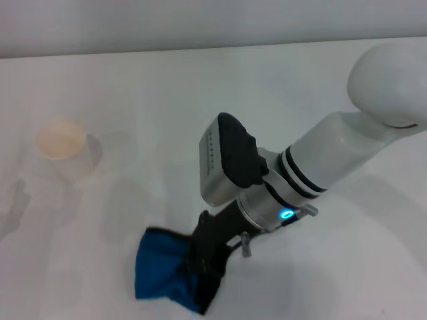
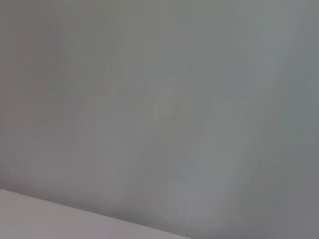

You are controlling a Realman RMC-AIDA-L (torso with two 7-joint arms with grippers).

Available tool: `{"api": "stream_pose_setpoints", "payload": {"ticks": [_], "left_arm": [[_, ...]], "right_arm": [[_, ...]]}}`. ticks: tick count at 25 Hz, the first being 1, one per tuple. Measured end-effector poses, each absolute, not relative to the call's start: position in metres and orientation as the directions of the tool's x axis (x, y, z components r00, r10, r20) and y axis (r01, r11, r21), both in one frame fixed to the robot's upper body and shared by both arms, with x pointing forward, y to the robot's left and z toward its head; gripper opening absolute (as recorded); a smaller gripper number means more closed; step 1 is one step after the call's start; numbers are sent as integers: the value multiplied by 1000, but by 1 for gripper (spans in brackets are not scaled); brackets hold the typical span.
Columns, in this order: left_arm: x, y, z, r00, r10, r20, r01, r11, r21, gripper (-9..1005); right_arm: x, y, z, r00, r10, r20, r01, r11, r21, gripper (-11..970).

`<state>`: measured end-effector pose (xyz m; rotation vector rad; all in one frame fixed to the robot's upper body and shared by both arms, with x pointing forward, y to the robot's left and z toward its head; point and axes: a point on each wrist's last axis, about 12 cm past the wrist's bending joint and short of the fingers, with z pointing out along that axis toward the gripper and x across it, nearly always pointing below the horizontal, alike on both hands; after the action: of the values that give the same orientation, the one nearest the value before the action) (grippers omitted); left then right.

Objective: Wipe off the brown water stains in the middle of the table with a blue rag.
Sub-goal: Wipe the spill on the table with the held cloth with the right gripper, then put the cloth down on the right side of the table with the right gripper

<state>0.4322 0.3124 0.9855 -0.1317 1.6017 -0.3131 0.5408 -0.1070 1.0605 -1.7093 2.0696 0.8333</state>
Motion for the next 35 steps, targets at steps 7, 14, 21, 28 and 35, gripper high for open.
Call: {"api": "stream_pose_setpoints", "payload": {"ticks": [7,14,21,28,35], "left_arm": [[434,313,986,-58,-283,-957,98,953,-287,892],[440,313,987,-62,-282,-957,104,952,-287,892],[445,311,986,-86,-281,-956,108,951,-290,891],[446,312,986,-83,-280,-956,108,951,-288,892],[448,312,987,-79,-280,-957,108,952,-287,891]], "right_arm": [[553,-109,1056,-243,-746,-620,-970,201,138,63],[571,-112,1057,-252,-716,-651,-953,300,39,63],[602,-130,1063,-334,-658,-675,-881,472,-25,63],[628,-169,1070,-399,-633,-663,-807,585,-72,63],[633,-198,1075,-397,-700,-594,-826,554,-101,63]]}}
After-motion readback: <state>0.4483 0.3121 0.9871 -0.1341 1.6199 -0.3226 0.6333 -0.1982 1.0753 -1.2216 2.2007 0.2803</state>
